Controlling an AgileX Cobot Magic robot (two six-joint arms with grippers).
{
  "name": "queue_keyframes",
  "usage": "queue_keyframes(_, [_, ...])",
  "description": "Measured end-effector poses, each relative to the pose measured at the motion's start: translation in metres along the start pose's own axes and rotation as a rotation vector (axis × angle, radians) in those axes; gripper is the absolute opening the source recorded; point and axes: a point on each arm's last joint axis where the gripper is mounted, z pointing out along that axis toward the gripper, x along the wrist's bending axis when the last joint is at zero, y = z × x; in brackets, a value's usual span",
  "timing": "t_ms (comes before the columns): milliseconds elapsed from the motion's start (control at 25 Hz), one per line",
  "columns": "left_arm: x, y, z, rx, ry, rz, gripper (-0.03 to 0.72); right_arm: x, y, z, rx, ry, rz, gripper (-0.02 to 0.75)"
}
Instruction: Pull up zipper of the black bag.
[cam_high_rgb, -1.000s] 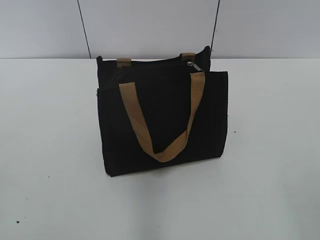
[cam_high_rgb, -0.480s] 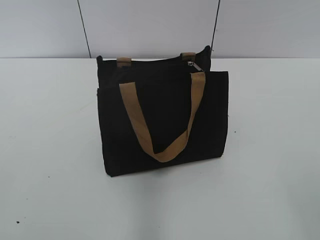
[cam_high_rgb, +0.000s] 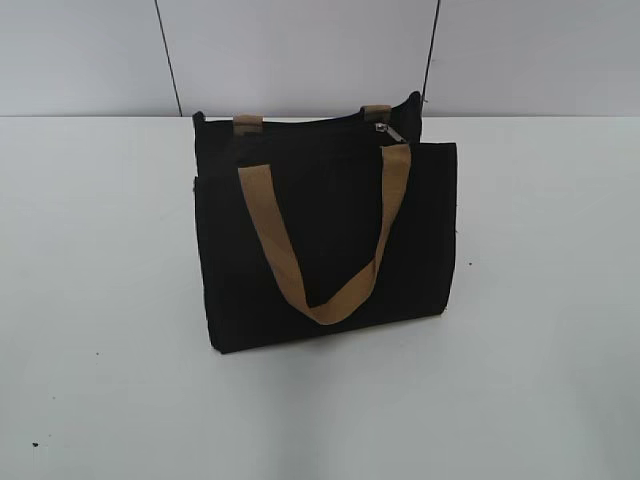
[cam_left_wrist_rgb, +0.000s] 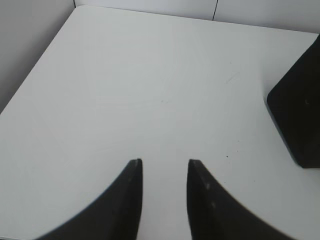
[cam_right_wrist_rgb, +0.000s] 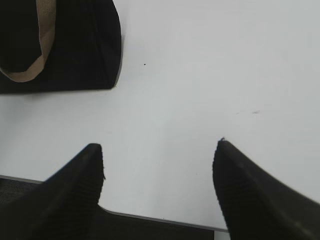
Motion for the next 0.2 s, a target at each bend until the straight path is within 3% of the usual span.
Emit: queue_keyframes(200, [0.0, 0.0, 0.0, 0.0, 0.0, 0.0, 0.24, 0.0, 0.0, 0.0, 0.0, 0.0, 0.0, 0.524])
